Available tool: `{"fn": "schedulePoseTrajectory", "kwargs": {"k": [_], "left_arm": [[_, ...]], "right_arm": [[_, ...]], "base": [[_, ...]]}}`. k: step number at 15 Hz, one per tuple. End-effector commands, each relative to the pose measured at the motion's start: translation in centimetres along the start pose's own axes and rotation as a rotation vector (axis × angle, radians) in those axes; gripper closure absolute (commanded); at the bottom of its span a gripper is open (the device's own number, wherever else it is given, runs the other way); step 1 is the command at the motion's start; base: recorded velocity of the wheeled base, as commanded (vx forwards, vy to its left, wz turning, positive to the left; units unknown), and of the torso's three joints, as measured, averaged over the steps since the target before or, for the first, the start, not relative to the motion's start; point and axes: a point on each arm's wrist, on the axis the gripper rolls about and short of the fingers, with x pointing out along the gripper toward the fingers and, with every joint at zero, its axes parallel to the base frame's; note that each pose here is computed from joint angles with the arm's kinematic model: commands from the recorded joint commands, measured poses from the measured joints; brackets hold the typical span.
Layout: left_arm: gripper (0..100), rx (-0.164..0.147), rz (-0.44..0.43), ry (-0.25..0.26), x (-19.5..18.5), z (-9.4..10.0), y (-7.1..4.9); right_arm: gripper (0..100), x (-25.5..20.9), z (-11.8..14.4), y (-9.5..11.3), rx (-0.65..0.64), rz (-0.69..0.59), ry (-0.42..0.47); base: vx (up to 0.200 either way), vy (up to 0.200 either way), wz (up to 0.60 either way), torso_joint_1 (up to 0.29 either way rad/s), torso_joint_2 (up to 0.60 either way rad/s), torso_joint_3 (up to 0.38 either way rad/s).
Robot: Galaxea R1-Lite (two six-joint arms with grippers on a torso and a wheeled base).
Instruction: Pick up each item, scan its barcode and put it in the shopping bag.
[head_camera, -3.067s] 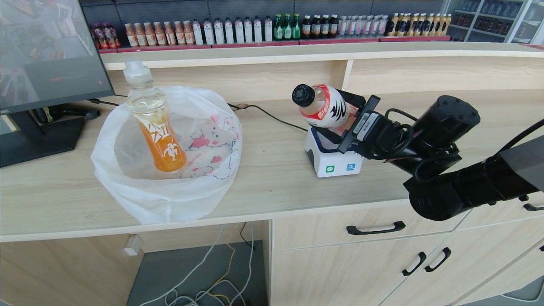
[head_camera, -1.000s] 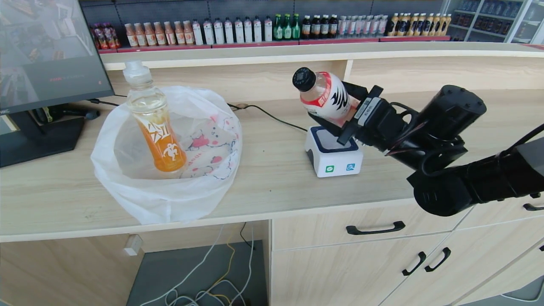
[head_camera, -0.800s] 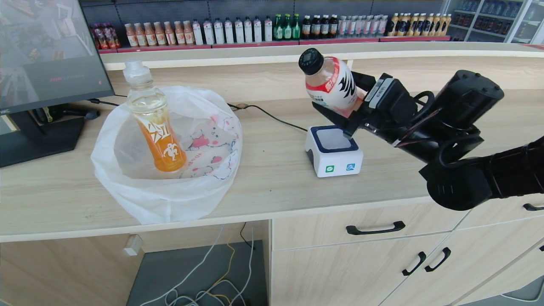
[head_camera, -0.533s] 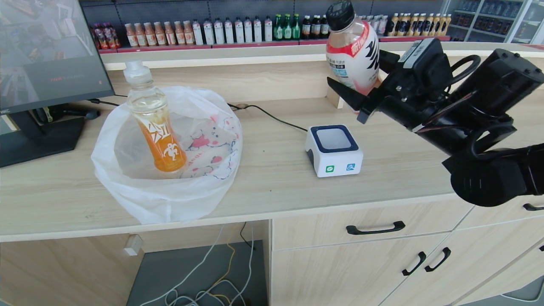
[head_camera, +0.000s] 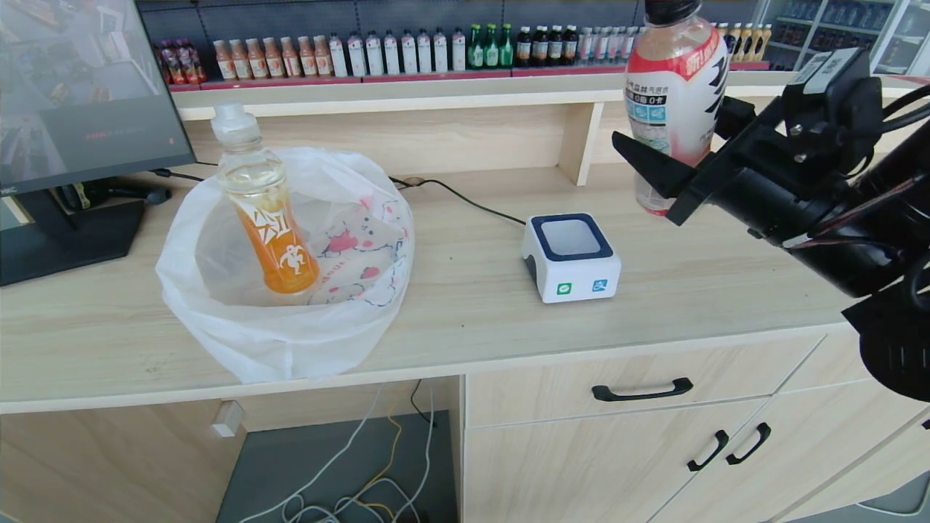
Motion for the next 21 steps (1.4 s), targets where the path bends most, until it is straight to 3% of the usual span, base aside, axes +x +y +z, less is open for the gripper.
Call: {"fn": "schedulePoseTrajectory", "kwargs": {"k": [1,5,11,17,21], "left_arm": [[0,0.0,0.0,0.0,0.0,0.0,0.0],[0,0.0,0.0,0.0,0.0,0.0,0.0],[0,0.001,0.0,0.0,0.0,0.0,0.0],[0,0.001,0.0,0.0,0.0,0.0,0.0],[0,-0.003,0.0,0.0,0.0,0.0,0.0]], "right_arm": [[100,-1.6,0.3,0.2,0.082,-0.088,0.025],[100,-3.7,-0.3,1.6,0.289,-0.334,0.072],[100,-4.9,-0.4,2.6,0.345,-0.318,0.077],[100,-3.9,-0.5,2.2,0.365,-0.373,0.056],[100,-3.8,-0.8,2.2,0.397,-0.378,0.056]], "base": [[0.0,0.0,0.0,0.0,0.0,0.0],[0.0,0.0,0.0,0.0,0.0,0.0],[0.0,0.0,0.0,0.0,0.0,0.0],[0.0,0.0,0.0,0.0,0.0,0.0],[0.0,0.2,0.0,0.002,0.0,0.002]]}}
